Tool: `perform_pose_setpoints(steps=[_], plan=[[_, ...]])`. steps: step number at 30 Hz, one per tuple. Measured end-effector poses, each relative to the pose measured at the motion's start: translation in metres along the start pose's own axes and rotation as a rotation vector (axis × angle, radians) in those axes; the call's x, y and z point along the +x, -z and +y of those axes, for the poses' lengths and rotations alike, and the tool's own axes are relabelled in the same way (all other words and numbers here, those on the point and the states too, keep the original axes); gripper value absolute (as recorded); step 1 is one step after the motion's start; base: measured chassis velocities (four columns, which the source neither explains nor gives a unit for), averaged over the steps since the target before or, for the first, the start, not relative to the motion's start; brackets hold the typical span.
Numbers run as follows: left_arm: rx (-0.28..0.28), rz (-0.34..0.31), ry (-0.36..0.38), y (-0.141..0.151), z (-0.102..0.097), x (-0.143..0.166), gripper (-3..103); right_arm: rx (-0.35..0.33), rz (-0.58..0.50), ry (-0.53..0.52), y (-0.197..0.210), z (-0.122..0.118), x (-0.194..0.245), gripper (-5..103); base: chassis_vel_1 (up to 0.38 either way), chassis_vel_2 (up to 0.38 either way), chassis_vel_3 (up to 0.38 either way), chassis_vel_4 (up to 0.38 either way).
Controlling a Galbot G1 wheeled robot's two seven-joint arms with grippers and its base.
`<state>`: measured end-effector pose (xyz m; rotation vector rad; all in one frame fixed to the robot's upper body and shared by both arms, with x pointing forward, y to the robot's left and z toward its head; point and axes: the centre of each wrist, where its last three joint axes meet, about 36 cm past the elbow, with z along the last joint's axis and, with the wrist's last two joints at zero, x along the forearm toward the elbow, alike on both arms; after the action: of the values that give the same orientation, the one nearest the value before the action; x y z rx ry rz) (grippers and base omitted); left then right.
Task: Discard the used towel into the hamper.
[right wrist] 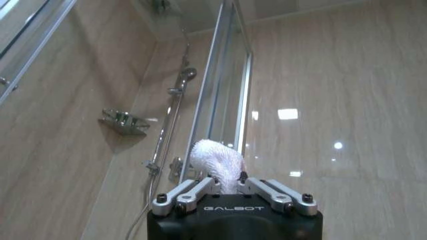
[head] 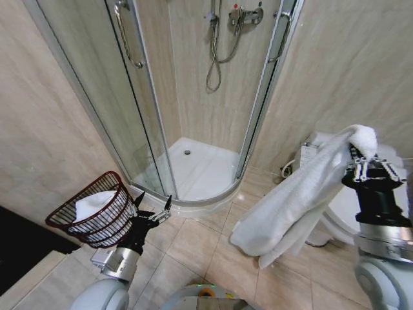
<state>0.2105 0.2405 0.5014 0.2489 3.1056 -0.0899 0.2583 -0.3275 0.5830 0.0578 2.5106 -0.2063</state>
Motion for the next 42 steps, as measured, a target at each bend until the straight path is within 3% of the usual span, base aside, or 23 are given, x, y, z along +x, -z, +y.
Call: perform_pose_setpoints(steps=[42], plan=[[0.000,0.000,0.000,0.0000,0.0000,0.0000,99,0.021,0.005,0.000,0.0016,-0.0033,-0.0006,7,0.000,0.000,0.000,0.000]])
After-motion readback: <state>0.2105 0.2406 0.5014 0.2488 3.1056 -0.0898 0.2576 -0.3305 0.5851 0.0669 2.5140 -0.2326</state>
